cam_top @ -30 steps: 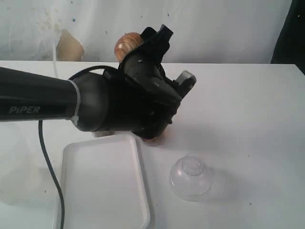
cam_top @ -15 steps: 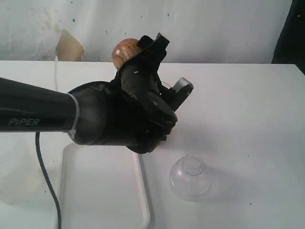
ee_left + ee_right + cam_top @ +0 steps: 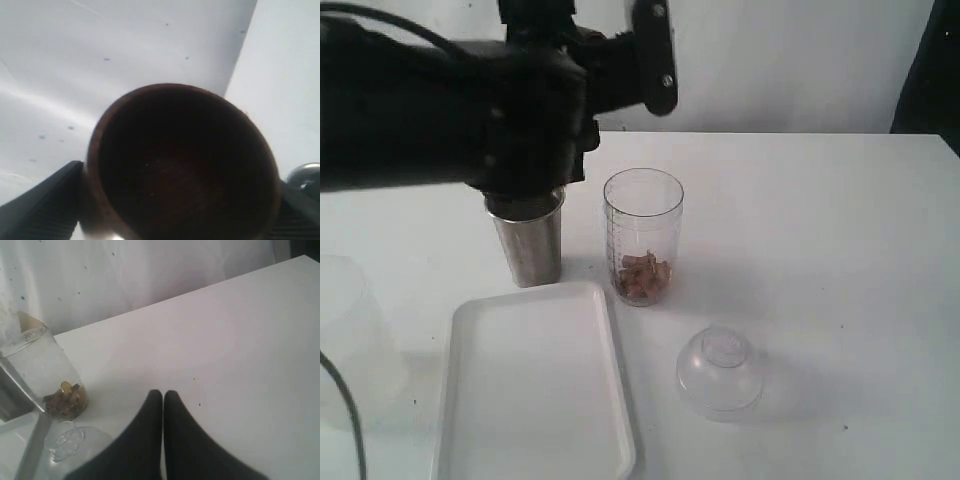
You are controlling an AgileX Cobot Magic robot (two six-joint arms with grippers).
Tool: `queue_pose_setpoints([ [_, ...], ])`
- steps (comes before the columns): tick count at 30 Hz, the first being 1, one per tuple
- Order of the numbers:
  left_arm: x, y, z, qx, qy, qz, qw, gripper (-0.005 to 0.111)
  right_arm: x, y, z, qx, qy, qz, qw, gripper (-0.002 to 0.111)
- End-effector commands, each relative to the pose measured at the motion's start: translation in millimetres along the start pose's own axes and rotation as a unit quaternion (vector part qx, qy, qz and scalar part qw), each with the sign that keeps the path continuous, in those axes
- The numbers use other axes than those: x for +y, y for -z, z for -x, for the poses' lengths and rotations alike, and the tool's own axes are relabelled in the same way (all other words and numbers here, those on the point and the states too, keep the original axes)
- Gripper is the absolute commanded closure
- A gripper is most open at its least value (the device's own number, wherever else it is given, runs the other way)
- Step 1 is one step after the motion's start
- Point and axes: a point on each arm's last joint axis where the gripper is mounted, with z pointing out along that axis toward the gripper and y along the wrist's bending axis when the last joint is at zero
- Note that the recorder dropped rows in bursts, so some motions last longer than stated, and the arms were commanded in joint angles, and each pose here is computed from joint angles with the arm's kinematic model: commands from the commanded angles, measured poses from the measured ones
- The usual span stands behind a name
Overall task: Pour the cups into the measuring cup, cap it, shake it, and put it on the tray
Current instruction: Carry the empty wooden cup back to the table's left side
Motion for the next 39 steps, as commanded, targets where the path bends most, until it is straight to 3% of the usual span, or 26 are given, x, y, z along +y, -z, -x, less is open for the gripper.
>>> queue_pose_setpoints([
  [1,30.6,2,-24,-0.029,0.192,-0.086,0.977,0.107,0,0,-1,-0.004,0.007,0.004,1.0,0.108],
  [4,52.0,-3,-48,-0.05,0.306,-0.133,0.941,0.107,0,0,-1,-0.004,0.007,0.004,1.0,0.108],
  [6,66.0,-5,-68,-0.077,0.385,-0.159,0.906,0.107,0,0,-1,-0.004,0.007,0.004,1.0,0.108],
  [9,79.4,-7,-106,-0.111,0.47,-0.148,0.863,0.107,0,0,-1,-0.004,0.007,0.004,1.0,0.108],
  [11,74.9,-13,-132,-0.093,0.505,-0.138,0.847,0.107,0,0,-1,-0.004,0.007,0.004,1.0,0.108],
  [16,69.8,-27,-176,-0.051,0.548,-0.111,0.827,0.107,0,0,-1,-0.004,0.007,0.004,1.0,0.108],
  [19,74.4,-30,-197,-0.038,0.517,-0.112,0.848,0.107,0,0,-1,-0.004,0.007,0.004,1.0,0.108],
  [20,77.3,-30,-200,-0.046,0.518,-0.126,0.844,0.107,0,0,-1,-0.004,0.007,0.004,1.0,0.108],
  [21,79.7,-28,-200,-0.077,0.512,-0.163,0.84,0.107,0,0,-1,-0.004,0.007,0.004,1.0,0.108],
  [22,84.1,-25,-199,-0.149,0.502,-0.211,0.825,0.107,0,0,-1,-0.004,0.007,0.004,1.0,0.108],
  [23,89.2,-23,-202,-0.239,0.511,-0.251,0.787,0.107,0,0,-1,-0.004,0.007,0.004,1.0,0.108],
  [24,92.7,-22,-208,-0.28,0.522,-0.263,0.762,0.107,0,0,-1,-0.004,0.007,0.004,1.0,0.108],
  [25,94.6,-23,-214,-0.299,0.531,-0.265,0.747,0.107,0,0,-1,-0.004,0.007,0.004,1.0,0.108],
  [26,94.4,-25,-220,-0.3,0.536,-0.266,0.743,0.107,0,0,-1,-0.004,0.007,0.004,1.0,0.108],
  [29,80.0,-35,-251,-0.272,0.481,-0.288,0.782,0.107,0,0,-1,-0.004,0.007,0.004,1.0,0.108],
  [34,62.5,-57,-291,-0.276,0.48,-0.297,0.778,0.107,0,0,-1,-0.004,0.007,0.004,1.0,0.108],
  [36,50.1,-80,-319,-0.277,0.485,-0.302,0.772,0.107,0,0,-1,-0.004,0.007,0.004,1.0,0.108],
  [39,29.8,-111,-338,-0.264,0.482,-0.319,0.772,0.107,0,0,-1,-0.004,0.006,0.004,1.0,0.108],
])
